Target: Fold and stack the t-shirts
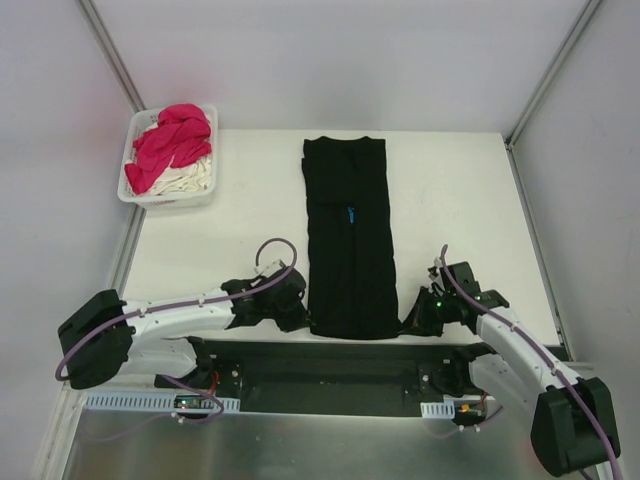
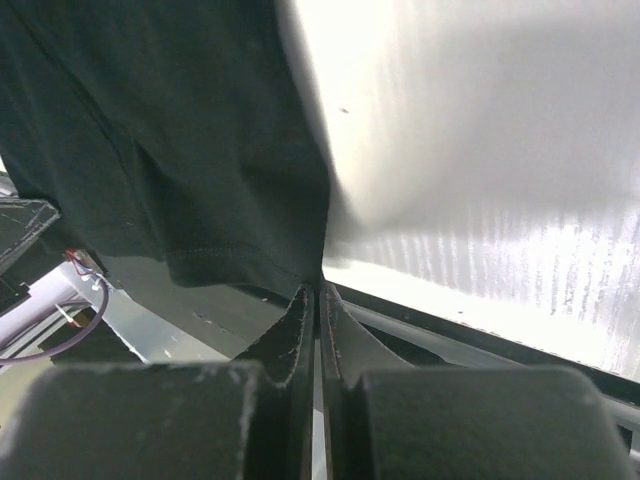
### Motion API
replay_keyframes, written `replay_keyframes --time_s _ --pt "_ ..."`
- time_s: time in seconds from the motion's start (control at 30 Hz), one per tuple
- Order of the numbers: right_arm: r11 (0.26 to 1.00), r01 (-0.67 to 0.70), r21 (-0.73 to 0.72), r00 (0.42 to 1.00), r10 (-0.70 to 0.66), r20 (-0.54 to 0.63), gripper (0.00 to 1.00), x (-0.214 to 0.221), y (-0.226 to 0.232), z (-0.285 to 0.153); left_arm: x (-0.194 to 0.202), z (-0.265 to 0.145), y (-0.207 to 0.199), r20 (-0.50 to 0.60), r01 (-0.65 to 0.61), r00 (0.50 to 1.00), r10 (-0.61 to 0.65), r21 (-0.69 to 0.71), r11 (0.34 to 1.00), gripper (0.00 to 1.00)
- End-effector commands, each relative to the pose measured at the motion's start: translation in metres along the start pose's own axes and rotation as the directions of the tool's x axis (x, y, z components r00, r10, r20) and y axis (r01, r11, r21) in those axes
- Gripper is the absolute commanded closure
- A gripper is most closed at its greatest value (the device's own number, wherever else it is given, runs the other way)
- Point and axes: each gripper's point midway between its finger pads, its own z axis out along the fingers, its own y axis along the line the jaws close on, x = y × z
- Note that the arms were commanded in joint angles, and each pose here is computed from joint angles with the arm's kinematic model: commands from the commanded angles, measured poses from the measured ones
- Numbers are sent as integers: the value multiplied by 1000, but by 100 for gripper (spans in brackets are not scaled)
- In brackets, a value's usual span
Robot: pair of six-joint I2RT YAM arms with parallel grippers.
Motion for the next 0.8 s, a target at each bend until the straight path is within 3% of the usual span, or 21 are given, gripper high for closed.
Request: replay_keyframes --time_s 0.0,0.43,0.77 --pt "998 32 -48 998 -29 61 99 -20 28 -17 -17 -17 -9 52 -56 997 55 10 998 100" --pt "980 186 -64 968 -172 183 99 -122 114 -49 -120 -53 -101 176 -241 961 213 152 959 100" --pt "965 256 -56 951 -241 196 99 -217 157 -36 -195 -28 -142 191 -263 953 233 145 954 100"
